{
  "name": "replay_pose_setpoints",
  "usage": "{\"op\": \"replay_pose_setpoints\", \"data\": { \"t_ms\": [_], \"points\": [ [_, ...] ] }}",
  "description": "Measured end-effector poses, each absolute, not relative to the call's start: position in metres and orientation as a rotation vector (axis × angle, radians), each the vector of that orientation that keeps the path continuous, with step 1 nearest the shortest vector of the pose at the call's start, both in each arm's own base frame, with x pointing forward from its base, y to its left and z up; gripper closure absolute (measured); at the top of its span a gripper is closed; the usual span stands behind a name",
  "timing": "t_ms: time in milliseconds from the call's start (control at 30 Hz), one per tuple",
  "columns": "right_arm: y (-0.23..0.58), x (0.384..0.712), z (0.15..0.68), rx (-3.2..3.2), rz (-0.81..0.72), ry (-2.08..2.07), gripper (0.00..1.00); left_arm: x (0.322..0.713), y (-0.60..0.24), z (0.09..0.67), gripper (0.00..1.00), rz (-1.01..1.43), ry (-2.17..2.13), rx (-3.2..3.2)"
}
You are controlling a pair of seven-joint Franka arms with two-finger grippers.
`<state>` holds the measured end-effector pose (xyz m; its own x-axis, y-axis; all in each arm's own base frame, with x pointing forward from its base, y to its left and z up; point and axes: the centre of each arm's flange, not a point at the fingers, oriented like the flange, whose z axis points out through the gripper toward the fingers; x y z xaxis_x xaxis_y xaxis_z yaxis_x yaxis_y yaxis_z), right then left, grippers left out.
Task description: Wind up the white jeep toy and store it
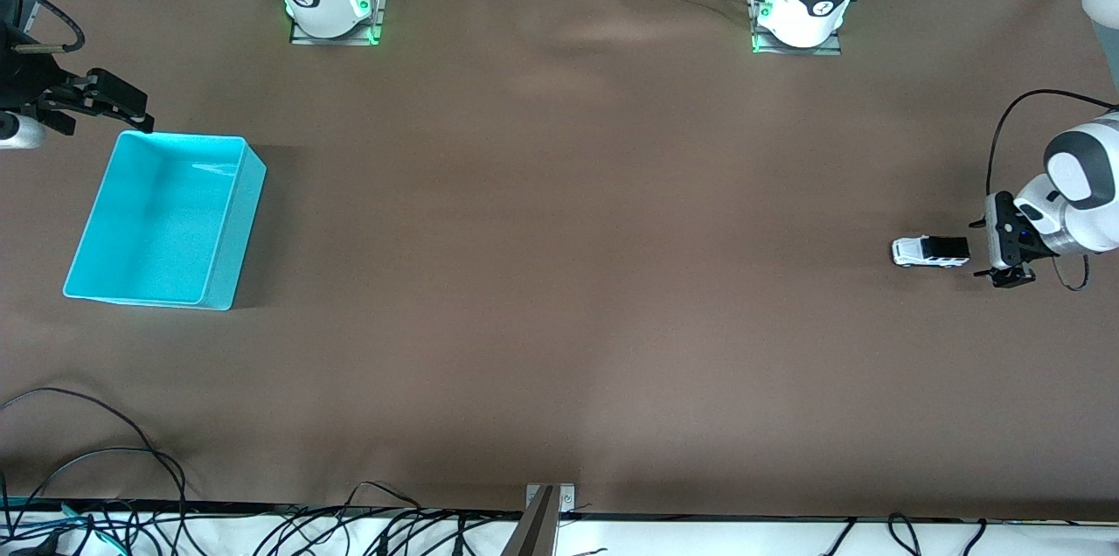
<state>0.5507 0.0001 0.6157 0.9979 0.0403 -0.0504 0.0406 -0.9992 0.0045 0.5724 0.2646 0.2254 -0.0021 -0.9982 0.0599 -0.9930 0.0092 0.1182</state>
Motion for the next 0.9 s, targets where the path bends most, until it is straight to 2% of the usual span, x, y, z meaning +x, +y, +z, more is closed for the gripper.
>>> {"op": "replay_pose_setpoints", "data": {
  "t_ms": [467, 901],
  "points": [
    [0.0, 0.551, 0.616, 3.134, -0.079, 0.063, 0.0, 0.577, 0.268, 0.277, 0.0, -0.177, -1.66, 2.409],
    [0.0, 0.551, 0.616, 3.134, -0.079, 0.063, 0.0, 0.611, 0.218, 0.344, 0.0, -0.32, -1.313, 2.564]
  ]
}}
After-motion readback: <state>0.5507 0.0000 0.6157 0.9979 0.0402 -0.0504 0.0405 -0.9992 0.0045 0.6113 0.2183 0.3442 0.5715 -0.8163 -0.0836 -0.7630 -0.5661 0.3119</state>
